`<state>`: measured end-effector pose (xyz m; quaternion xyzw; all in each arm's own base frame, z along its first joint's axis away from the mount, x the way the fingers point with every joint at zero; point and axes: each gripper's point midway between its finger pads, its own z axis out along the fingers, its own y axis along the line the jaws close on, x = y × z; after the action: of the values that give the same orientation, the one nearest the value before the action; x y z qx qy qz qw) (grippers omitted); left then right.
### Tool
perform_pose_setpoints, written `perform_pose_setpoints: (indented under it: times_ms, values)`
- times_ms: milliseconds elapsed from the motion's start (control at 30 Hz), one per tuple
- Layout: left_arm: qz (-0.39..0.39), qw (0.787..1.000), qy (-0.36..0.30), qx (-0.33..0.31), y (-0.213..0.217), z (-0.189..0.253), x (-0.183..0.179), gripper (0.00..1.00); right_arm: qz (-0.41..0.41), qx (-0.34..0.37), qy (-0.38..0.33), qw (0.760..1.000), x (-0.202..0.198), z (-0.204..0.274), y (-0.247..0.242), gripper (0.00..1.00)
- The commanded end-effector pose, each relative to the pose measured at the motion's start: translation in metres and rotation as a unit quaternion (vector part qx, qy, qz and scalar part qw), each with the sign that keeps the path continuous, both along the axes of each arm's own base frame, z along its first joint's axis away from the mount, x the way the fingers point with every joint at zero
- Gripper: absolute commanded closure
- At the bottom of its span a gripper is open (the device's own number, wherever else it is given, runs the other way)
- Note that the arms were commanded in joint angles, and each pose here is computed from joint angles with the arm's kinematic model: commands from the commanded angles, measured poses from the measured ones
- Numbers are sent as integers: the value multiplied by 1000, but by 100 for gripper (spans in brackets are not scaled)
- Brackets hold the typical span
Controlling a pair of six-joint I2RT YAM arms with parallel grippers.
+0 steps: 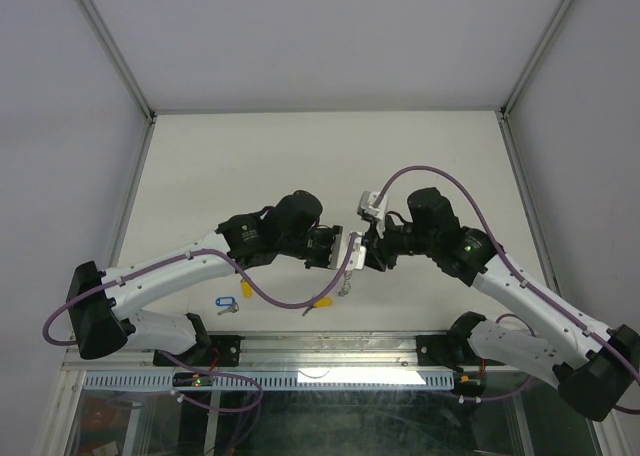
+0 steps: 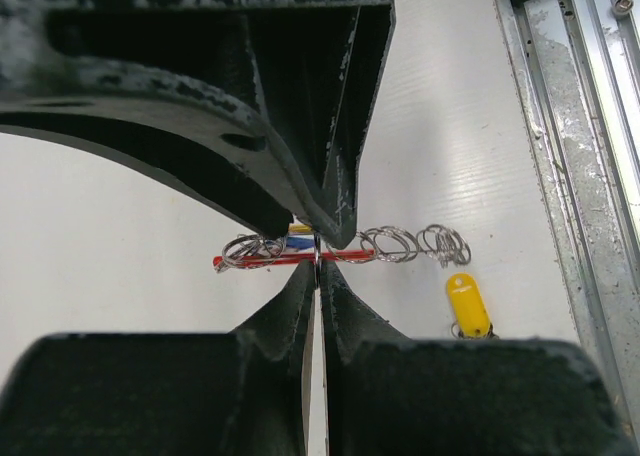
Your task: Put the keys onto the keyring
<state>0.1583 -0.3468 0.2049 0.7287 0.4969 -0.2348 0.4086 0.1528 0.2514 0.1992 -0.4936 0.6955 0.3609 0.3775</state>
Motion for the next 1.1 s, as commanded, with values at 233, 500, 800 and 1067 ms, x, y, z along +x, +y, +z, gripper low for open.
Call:
perform_pose_setpoints:
  times_ms: [233,500,800,1067]
  values:
    - [-11,999,-26,-35,-12,29,2,100,3,22,-3,1000,1,4,11,71]
    - [-14,999,-23,-34,-12,27,0,100,7,29,-6,1000,1,6,16,72]
    - [-15,999,-23,-34,-13,27,0,100,12,28,-6,1000,2,5,18,87]
    - [-16,999,-26,-35,-12,28,0,100,19,12,-16,1000,0,1,13,100]
